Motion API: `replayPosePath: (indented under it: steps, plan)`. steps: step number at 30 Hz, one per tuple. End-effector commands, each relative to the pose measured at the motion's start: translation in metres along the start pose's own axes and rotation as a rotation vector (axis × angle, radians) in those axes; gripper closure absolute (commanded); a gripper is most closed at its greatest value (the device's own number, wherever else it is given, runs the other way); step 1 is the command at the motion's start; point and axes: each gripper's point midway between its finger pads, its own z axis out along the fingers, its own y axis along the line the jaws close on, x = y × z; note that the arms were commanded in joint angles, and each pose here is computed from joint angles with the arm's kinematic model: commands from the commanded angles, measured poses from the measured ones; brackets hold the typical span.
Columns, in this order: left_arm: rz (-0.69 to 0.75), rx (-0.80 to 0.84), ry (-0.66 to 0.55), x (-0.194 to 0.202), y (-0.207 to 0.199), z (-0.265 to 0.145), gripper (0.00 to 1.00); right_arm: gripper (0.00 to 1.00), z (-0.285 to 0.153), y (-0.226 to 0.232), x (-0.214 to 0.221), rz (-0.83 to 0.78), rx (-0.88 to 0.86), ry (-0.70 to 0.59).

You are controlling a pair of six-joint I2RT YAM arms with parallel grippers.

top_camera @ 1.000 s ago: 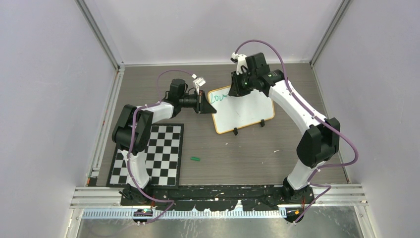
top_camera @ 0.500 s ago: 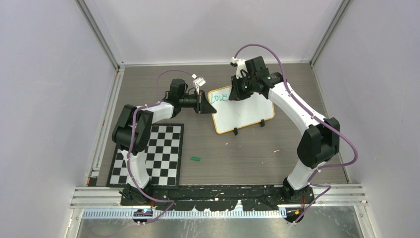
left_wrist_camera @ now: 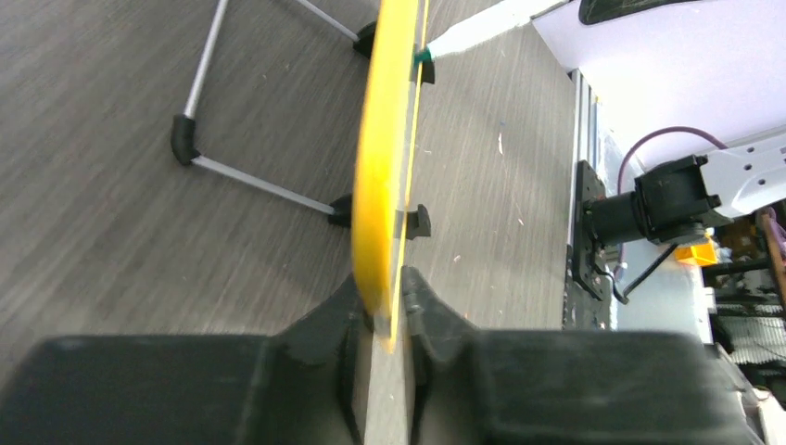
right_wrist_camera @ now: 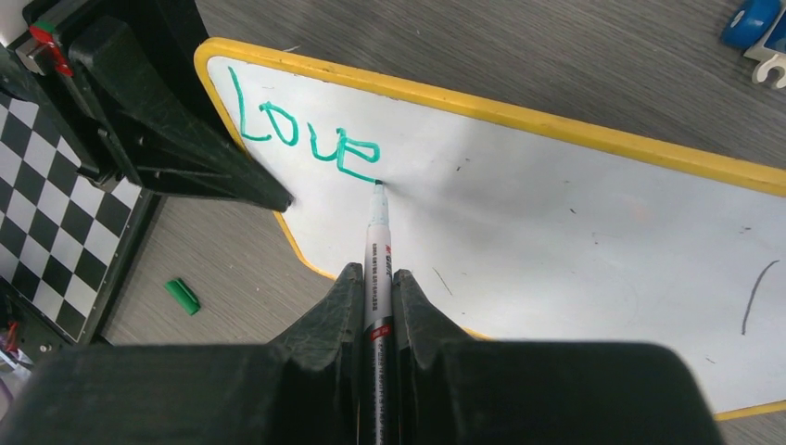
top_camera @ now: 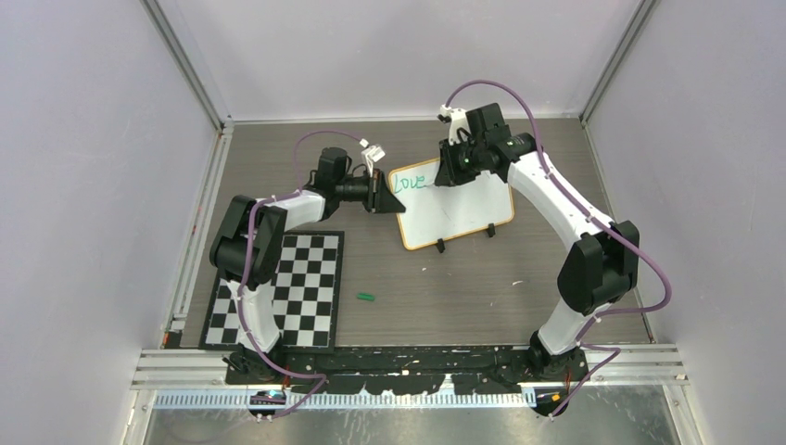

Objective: Write a sentence on the whiteboard

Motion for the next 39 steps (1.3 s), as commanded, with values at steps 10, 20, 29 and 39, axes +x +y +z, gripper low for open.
replayPosePath:
  steps: [10,20,29,39]
  plan:
    - [0.069,0.017,0.02,-0.009,-0.03,-0.009,0.48,1.0,-0.06,0.037,-0.028,-0.065,-0.12,-0.125]
    - [0.057,-0.046,-0.011,-0.02,-0.034,-0.033,0.29,1.0,-0.08,0.023,-0.024,-0.043,-0.005,-0.145]
    - [0.051,-0.196,-0.095,-0.045,-0.02,-0.059,0.2,1.0,-0.095,0.003,-0.029,-0.005,0.037,-0.205]
    - [0.013,-0.077,-0.078,-0.052,-0.024,-0.034,0.02,1.0,-0.064,-0.003,-0.024,-0.024,-0.102,-0.187]
